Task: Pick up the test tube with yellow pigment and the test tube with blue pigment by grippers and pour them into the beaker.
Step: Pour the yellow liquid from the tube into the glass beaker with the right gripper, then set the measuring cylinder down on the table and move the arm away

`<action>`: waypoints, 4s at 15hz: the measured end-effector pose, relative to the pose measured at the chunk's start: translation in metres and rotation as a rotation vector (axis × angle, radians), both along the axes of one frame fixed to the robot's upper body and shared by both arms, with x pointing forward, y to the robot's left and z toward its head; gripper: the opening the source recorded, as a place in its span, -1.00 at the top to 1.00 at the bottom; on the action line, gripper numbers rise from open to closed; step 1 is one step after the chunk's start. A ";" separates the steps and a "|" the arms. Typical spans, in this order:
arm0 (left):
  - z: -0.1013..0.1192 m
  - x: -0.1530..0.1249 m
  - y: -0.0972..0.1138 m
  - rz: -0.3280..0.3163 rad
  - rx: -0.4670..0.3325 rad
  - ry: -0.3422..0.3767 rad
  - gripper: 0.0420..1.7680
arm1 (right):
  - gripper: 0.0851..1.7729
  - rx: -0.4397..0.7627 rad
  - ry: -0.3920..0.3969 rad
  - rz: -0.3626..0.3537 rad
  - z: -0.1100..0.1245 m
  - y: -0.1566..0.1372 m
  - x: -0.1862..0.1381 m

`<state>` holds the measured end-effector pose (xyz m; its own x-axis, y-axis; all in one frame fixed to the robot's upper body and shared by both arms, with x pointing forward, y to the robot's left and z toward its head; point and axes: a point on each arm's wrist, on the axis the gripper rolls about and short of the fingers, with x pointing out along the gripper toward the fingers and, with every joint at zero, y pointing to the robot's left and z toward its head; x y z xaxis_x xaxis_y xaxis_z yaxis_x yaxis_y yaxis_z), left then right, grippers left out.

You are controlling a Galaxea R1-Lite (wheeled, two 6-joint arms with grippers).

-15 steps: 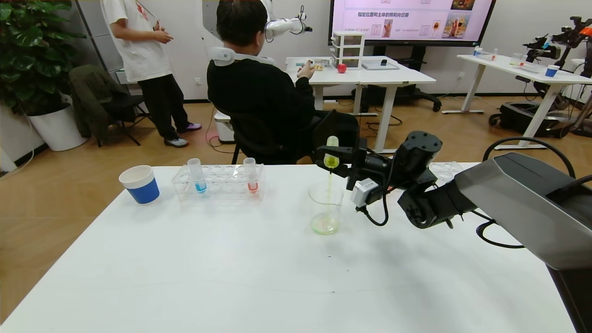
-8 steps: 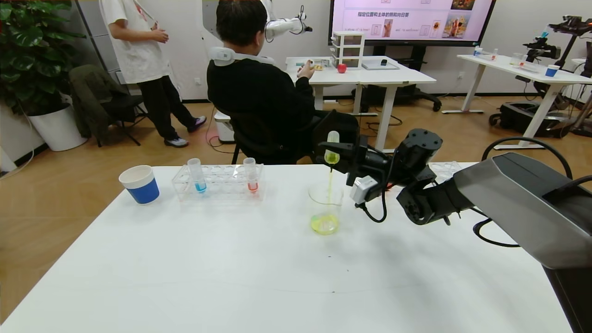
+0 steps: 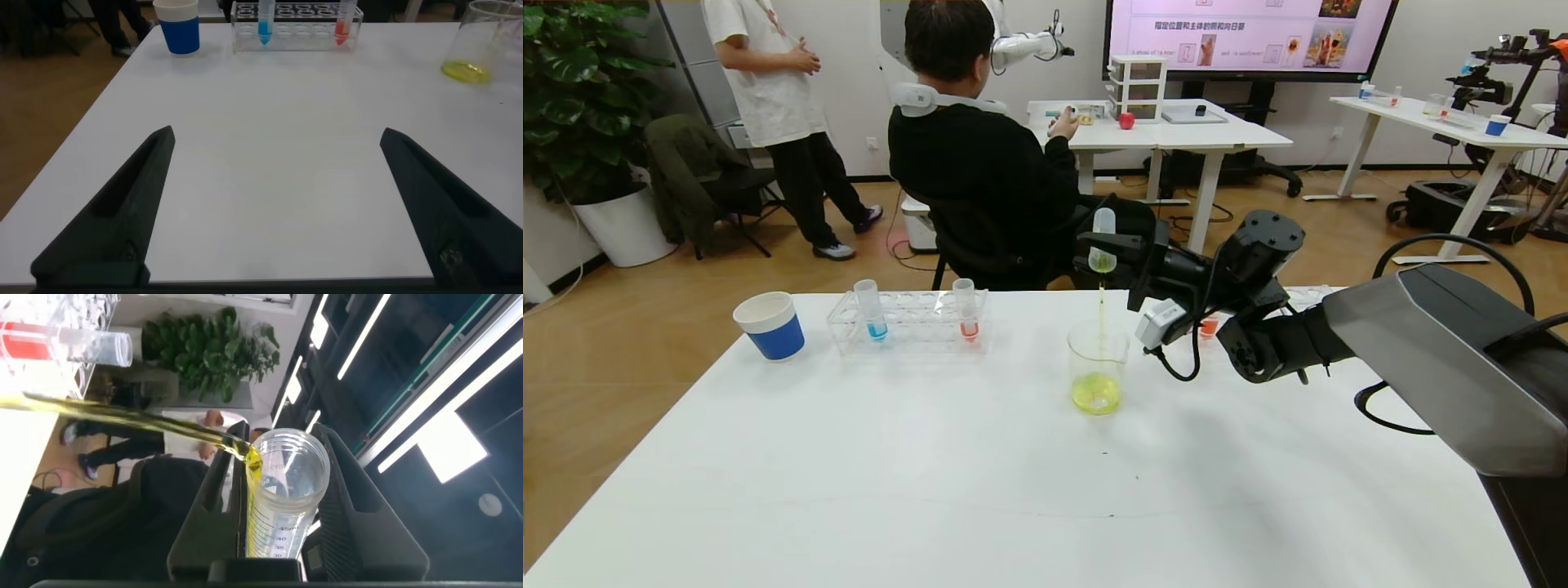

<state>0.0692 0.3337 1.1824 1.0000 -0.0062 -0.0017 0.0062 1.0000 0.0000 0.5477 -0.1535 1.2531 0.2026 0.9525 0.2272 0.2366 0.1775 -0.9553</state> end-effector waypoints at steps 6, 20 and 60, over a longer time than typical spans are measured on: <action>0.000 0.000 0.000 0.000 0.000 0.000 -0.98 | 0.50 -0.001 -0.044 0.011 0.007 0.003 -0.001; 0.000 0.000 0.000 0.000 0.000 0.000 -0.98 | 0.50 0.318 0.564 -0.074 0.042 0.013 -0.045; 0.000 0.000 0.000 0.000 0.000 0.000 -0.98 | 0.50 1.259 1.259 -0.938 -0.013 -0.354 -0.017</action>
<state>0.0692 0.3337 1.1824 1.0000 -0.0062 -0.0017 0.0062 1.0000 0.0000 0.5304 -0.5074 1.2396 0.9940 -0.0700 -0.0836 0.0621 0.9936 -0.0939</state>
